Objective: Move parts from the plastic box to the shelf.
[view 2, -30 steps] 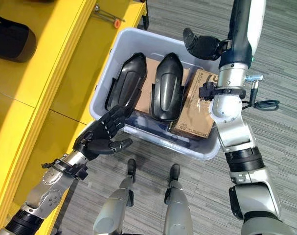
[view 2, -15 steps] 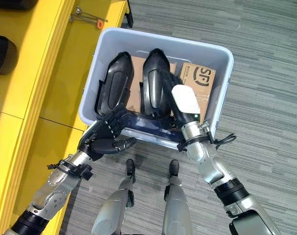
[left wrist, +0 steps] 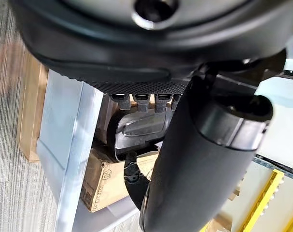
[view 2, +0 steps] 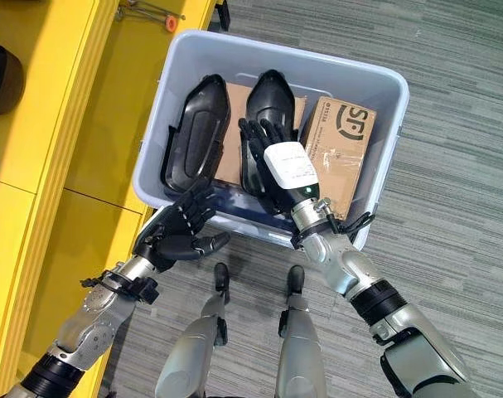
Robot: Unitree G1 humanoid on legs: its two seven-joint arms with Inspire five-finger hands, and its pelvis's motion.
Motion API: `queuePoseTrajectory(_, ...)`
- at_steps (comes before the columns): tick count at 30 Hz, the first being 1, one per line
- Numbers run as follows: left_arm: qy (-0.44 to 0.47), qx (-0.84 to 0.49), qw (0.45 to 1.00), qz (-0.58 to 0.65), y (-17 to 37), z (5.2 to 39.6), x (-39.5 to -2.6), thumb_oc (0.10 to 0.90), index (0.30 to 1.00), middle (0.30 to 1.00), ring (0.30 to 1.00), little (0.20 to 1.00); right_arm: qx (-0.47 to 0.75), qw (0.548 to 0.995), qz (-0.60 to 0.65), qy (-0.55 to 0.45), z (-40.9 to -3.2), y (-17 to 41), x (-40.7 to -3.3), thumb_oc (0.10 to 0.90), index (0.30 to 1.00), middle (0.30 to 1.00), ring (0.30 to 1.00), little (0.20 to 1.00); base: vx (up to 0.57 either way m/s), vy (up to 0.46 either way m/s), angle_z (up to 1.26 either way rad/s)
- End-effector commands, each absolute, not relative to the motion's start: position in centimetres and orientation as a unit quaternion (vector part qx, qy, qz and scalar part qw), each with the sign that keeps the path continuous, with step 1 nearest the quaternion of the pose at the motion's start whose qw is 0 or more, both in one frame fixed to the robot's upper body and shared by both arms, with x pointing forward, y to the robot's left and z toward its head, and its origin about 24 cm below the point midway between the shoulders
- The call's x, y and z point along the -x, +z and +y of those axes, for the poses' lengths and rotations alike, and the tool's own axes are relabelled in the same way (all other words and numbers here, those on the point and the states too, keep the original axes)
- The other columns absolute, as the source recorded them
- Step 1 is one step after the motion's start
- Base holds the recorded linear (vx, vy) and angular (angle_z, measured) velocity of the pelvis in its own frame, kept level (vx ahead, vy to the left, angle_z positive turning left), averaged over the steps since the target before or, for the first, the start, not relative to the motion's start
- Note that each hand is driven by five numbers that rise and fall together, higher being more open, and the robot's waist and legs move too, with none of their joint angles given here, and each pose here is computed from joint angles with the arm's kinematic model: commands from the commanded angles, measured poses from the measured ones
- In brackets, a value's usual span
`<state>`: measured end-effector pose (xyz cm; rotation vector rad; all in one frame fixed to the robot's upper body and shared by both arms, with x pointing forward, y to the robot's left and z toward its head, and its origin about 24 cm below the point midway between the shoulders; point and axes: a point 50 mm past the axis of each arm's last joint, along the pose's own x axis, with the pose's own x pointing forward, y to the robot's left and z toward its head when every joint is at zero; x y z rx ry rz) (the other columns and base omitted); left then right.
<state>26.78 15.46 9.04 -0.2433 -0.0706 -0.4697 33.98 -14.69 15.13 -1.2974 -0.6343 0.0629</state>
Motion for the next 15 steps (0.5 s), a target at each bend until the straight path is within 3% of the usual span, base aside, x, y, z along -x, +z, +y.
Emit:
queuePoseTrajectory(1,-0.279,0.129,0.940,-0.148,13.1,14.5,-26.6,0.900,1.000,1.000,1.000,1.000,0.587,0.713,-0.383,-0.005,-13.3,19.8,-34.4,0.900,1.000,1.000,1.000,1.000,-0.05,-0.024,0.04)
queuePoseTrajectory(15,-0.272,0.115,0.941,-0.163,13.2,14.4,-27.3,0.900,1.000,1.000,1.000,1.000,0.600,0.766,-0.210,-0.098,-16.5,16.3,-37.7,0.900,1.000,1.000,1.000,1.000,-0.02,-0.013,0.05)
